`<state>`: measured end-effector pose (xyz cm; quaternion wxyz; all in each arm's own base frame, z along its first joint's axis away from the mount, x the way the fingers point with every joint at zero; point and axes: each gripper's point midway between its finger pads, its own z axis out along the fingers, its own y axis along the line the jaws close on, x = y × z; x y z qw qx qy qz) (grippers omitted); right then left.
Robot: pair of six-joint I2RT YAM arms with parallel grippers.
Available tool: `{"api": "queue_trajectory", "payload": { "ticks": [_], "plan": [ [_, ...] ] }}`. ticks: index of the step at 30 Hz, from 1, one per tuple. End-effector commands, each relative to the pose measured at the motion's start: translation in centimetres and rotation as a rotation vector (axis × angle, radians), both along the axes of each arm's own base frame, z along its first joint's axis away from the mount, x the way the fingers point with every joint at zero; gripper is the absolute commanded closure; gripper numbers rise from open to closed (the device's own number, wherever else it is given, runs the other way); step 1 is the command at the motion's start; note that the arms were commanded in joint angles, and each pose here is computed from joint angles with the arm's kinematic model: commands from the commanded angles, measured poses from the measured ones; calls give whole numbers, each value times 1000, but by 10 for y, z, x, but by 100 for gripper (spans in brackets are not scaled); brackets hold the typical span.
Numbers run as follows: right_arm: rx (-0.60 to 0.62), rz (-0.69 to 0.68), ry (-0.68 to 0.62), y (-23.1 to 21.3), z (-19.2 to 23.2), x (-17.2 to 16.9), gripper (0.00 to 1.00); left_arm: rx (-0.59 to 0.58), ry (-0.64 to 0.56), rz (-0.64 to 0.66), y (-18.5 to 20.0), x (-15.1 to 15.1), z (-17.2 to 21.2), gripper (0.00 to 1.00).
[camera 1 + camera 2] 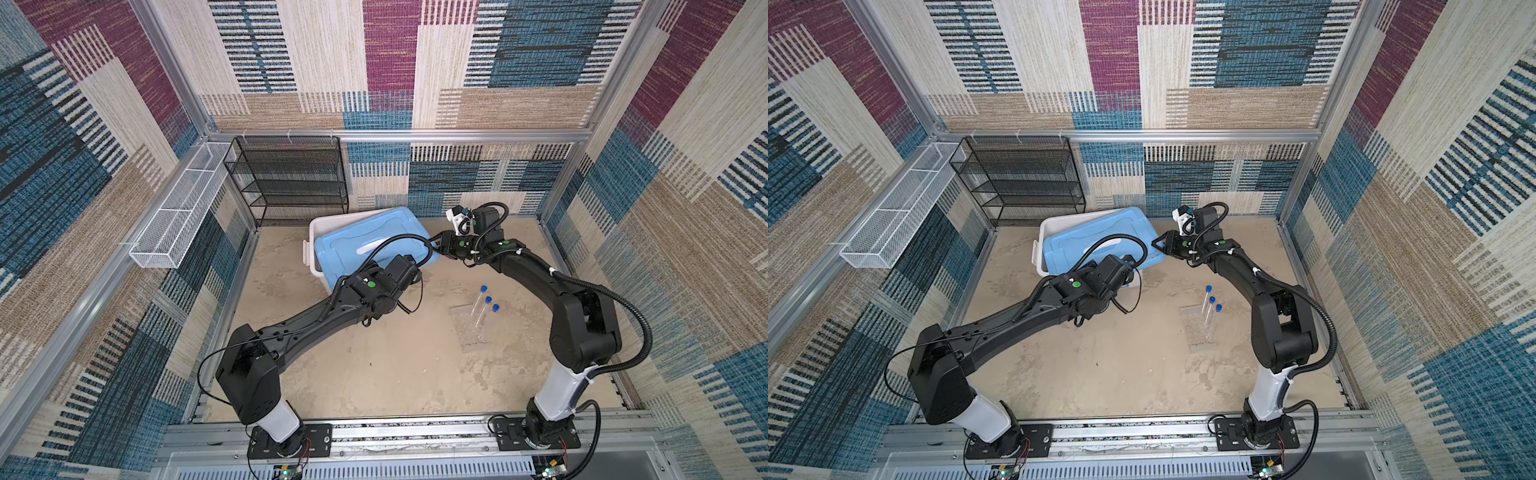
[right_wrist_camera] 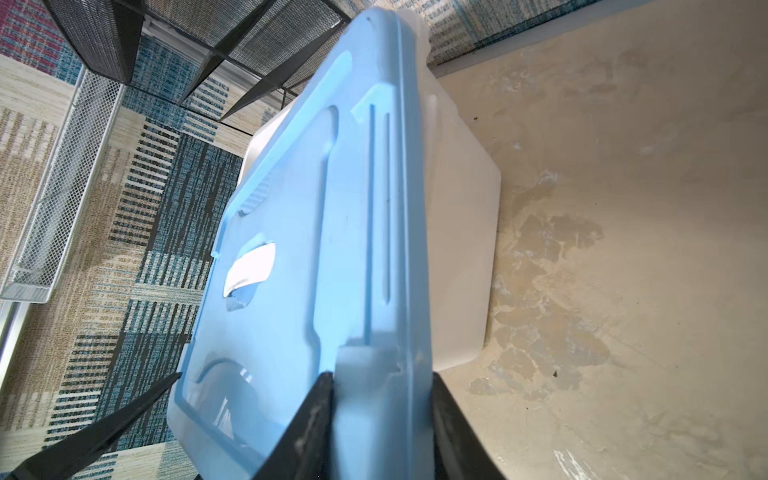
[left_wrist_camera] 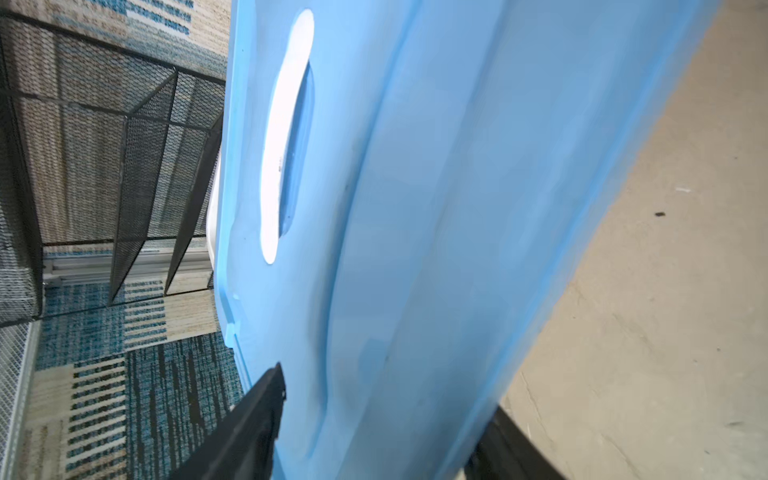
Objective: Organize the chemistry lab equipment
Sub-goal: 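Carry the lid with both grippers over the white bin and lower it, then lower the lid flat onto the bin top with both grippers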
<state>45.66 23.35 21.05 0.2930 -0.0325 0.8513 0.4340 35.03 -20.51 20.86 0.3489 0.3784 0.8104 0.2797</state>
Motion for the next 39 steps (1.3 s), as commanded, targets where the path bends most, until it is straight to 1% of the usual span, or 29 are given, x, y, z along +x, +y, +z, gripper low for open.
{"api": "queue_trajectory", "payload": {
  "ticks": [1,5,7,8,10,14,20,23,26,31,33,36,39],
  "plan": [
    [25,23,-68,5,13,2,68,-80,-20,63,2,-1,2,33],
    [36,23,-65,5,13,2,71,-69,-26,91,5,1,1,33],
    [42,22,-60,5,12,2,75,-61,-29,104,6,2,1,33],
    [46,20,-60,5,12,2,75,-61,-32,109,7,2,1,33],
    [65,24,-72,7,18,0,77,-65,-39,118,9,3,3,33],
    [95,21,-90,7,30,-2,79,-67,-63,150,15,3,10,33],
    [151,11,-84,15,39,-4,80,-94,-88,194,26,5,20,34],
    [134,-14,-78,22,36,0,80,-107,-82,219,32,6,21,34],
    [150,-31,-75,28,35,3,81,-117,-80,234,38,6,20,34],
    [147,-108,-65,23,26,14,83,-162,-66,253,44,8,16,34],
    [159,-120,-52,23,22,16,82,-176,-63,279,50,11,17,34],
    [146,-124,-37,26,15,17,81,-212,-58,301,57,14,19,34],
    [146,-130,-31,28,11,18,80,-241,-51,303,59,13,17,34]
  ]
}}
